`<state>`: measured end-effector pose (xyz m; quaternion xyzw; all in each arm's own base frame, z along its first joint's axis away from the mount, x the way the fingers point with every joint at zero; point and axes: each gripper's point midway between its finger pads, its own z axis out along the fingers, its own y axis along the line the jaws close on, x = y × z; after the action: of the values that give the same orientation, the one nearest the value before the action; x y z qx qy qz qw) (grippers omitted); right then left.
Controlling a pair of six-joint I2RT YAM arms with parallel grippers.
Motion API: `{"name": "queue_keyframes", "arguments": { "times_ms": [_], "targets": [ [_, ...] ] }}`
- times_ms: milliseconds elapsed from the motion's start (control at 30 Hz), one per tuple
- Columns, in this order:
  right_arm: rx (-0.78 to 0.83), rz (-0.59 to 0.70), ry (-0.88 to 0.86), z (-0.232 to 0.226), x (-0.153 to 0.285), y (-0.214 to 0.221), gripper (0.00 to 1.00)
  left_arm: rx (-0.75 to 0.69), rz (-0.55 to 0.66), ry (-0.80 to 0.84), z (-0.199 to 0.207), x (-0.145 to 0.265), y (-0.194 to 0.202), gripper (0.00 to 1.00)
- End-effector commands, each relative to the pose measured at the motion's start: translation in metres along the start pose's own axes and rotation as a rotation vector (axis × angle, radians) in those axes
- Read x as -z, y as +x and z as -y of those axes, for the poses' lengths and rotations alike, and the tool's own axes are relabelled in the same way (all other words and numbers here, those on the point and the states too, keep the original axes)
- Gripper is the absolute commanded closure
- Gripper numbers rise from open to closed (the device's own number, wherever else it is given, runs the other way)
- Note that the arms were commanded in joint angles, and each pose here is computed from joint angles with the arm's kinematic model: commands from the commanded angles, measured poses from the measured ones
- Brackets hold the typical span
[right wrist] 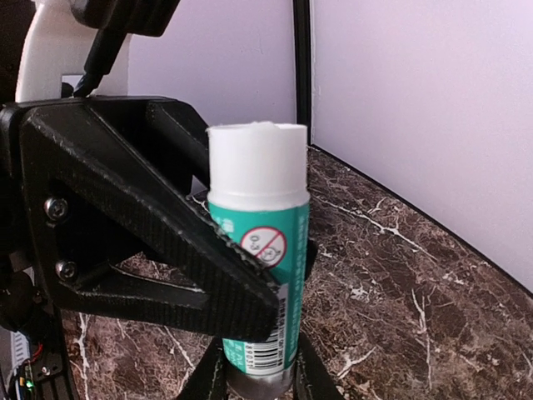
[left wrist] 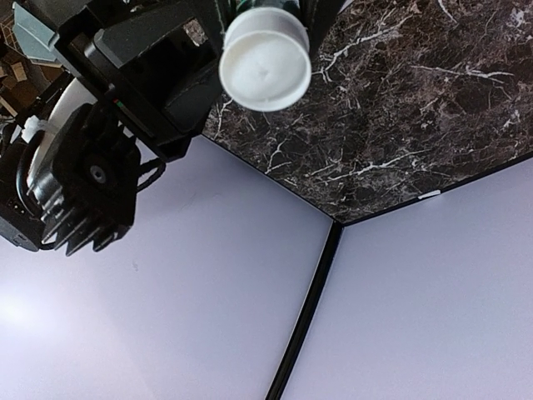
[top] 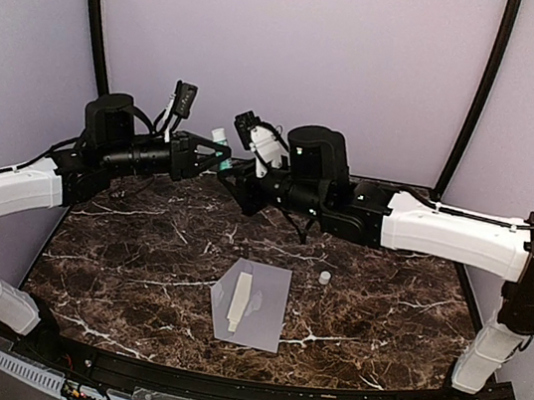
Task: Place the letter into the envelope and seal it
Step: Unscrew the solid glue.
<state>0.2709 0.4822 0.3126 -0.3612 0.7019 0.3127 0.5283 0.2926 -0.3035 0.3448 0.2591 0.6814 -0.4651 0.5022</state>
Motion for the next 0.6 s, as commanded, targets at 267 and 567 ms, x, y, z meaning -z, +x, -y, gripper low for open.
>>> {"name": "queue_keyframes", "arguments": {
  "times_ms": [267,567],
  "targets": [
    [-0.065,0.206,-0.325,-0.019,0.052,-0.048,0.90,-0.076,-0.035,0.277,0.049,0.003,-0.006,1.00],
    [-0.107,0.257,-0.701,-0.040,0.110,-0.068,0.90,-0.077,-0.119,0.635,0.099,0.022,0.004,1.00]
  ]
}}
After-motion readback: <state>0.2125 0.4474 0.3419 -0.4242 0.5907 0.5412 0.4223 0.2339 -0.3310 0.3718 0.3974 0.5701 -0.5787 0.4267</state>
